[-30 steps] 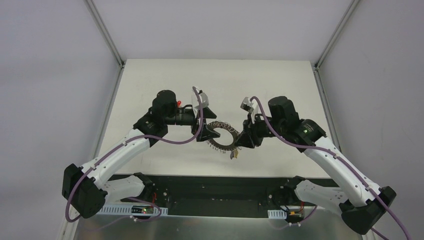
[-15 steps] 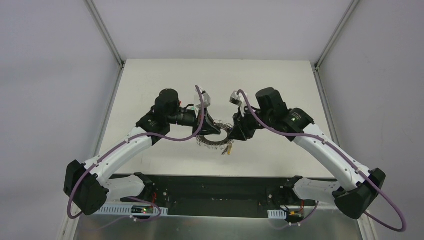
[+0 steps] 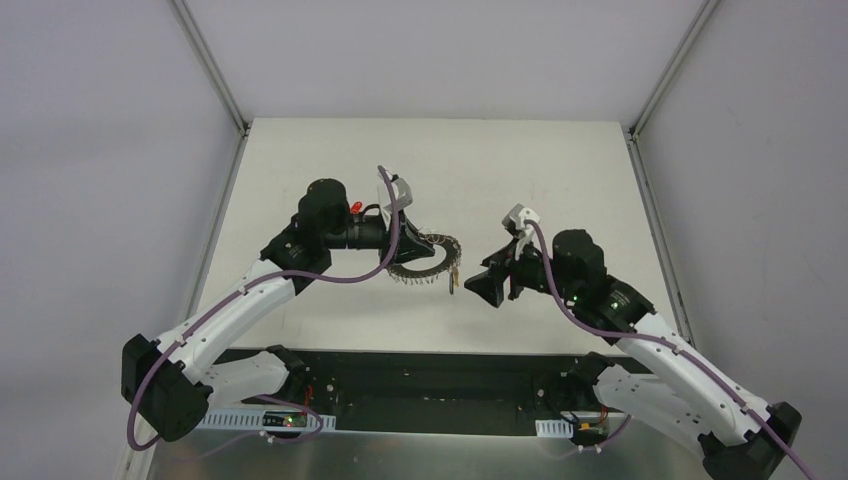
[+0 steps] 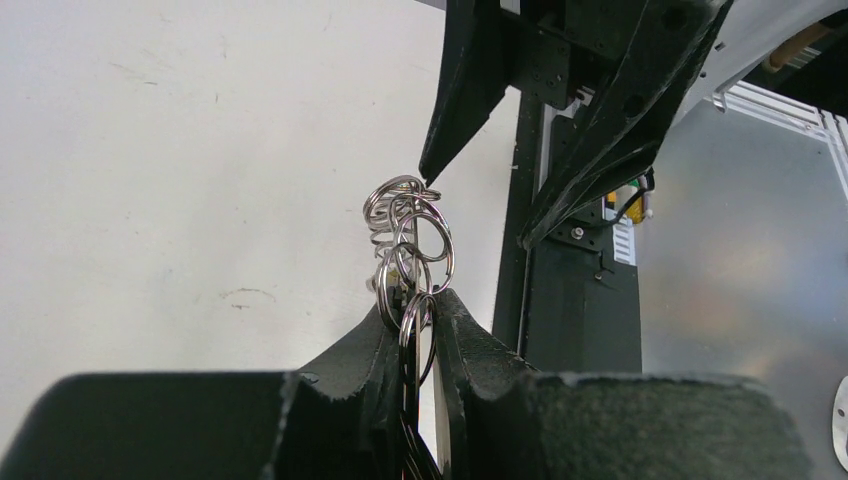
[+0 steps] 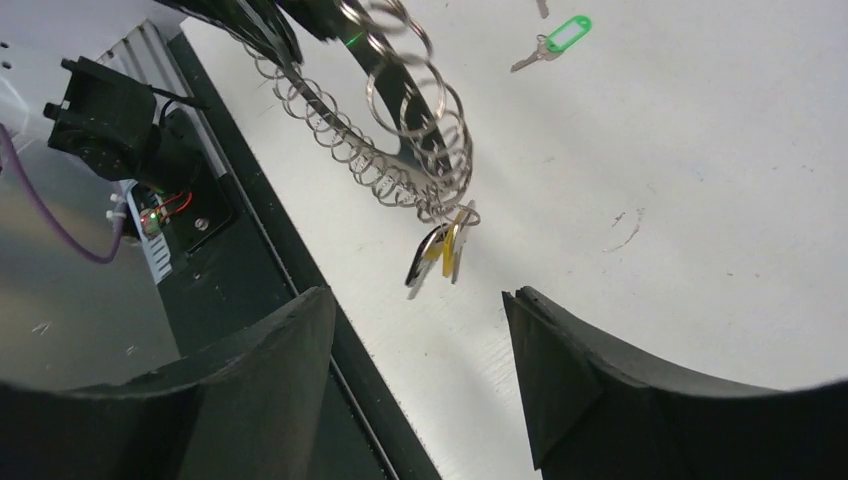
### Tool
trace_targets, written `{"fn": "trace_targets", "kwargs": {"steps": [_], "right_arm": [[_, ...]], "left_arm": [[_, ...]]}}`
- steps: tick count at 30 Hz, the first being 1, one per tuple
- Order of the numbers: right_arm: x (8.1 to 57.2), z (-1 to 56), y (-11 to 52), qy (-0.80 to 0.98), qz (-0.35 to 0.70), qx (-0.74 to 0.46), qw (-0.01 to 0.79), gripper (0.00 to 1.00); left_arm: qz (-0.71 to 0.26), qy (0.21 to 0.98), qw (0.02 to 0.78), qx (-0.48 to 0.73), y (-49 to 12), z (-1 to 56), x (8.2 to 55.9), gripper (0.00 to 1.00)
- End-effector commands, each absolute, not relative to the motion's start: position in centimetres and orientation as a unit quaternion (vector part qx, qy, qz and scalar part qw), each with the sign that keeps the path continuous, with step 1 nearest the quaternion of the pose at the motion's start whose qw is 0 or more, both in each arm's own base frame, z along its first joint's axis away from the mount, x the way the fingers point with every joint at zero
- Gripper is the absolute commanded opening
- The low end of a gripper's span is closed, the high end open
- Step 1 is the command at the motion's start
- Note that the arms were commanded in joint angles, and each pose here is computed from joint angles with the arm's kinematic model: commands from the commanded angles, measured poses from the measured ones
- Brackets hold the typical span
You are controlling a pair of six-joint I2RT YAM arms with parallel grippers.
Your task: Remove the keys from the keyring
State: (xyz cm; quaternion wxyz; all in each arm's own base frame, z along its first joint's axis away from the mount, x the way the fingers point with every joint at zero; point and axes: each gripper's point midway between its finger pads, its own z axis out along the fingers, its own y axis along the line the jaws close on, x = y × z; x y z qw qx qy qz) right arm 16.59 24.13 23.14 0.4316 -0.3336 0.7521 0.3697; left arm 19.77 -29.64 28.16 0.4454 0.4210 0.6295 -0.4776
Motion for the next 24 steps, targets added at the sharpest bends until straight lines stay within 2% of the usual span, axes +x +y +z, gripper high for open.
{"fn": "trace_targets", "kwargs": {"steps": [1,6,13,24], "right_arm": [[18.1,24.0,24.0,0.728,0.378,-0.28,0.499,0.7],[17.8,22.1,24.7,0.69,0.377,-0.339,0.517,0.65],[18.7,21.9,24.6,0.656,0.348,-0.369,0.559,0.64],[16.7,22.1,26.7,0.608,0.397,-0.435,0.532,0.59]], "left_arm": [[-0.475,0.588,0.5,0.422,-29.1,32.5,19.9,0.0],[-0.495,0.566,0.49,0.441,-29.2,33.2,18.5,0.0],[-0.523,0.542,0.467,0.464,-29.5,33.6,17.0,0.0],[-0.537,0.537,0.455,0.465,-29.8,33.6,16.7,0.0]]}}
